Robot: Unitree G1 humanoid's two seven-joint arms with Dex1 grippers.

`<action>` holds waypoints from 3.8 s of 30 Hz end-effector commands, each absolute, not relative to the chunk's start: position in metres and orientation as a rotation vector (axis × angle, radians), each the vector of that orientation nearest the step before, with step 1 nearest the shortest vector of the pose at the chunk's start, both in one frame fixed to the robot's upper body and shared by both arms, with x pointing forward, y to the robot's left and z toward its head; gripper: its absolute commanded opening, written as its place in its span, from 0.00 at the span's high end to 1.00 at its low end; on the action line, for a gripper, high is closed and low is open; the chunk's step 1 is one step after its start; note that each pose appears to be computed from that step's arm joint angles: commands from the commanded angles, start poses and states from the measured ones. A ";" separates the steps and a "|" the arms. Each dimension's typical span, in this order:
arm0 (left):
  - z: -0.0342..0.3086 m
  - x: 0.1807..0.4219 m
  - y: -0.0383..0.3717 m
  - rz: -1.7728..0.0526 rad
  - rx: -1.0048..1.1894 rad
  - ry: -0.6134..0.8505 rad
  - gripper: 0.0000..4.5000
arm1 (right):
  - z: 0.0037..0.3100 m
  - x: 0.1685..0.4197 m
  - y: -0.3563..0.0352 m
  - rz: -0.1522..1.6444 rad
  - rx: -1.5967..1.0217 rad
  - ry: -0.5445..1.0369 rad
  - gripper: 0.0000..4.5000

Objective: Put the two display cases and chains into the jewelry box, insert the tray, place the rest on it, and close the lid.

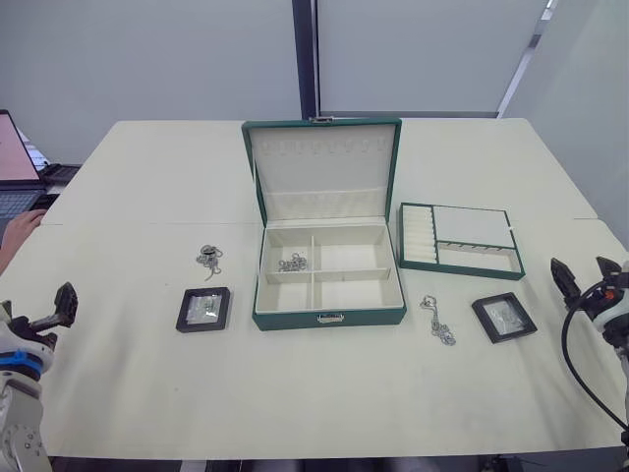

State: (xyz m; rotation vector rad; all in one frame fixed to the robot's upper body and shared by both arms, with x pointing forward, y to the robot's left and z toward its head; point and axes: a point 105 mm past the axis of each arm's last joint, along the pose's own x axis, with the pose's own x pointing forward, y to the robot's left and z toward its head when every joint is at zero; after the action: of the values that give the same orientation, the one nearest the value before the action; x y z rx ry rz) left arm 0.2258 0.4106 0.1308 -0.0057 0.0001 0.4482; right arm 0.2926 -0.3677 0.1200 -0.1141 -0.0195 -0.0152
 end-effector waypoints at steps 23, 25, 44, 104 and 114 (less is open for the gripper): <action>0.137 0.240 0.313 -0.490 0.297 0.197 0.00 | 0.228 0.280 -0.140 1.220 -0.221 -0.090 0.00; 0.129 0.238 0.302 -0.599 0.343 0.245 0.00 | 0.229 0.270 -0.121 1.348 -0.250 -0.076 0.00; 0.101 0.254 0.272 -1.117 0.607 0.376 0.00 | 0.224 0.248 -0.061 1.629 -0.300 -0.104 0.00; 0.130 0.266 0.278 -1.126 0.652 0.389 1.00 | 0.243 0.243 -0.055 1.598 -0.241 -0.182 0.00; 0.220 0.270 0.237 -1.167 0.623 0.349 1.00 | 0.265 0.252 -0.066 1.554 -0.264 -0.213 0.00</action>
State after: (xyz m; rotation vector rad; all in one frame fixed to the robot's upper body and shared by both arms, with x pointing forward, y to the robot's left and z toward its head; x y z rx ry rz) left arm 0.2717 0.2476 0.1994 0.6293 0.3855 -1.1547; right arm 0.2543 -0.0626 0.2513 -0.2441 -0.1626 1.5602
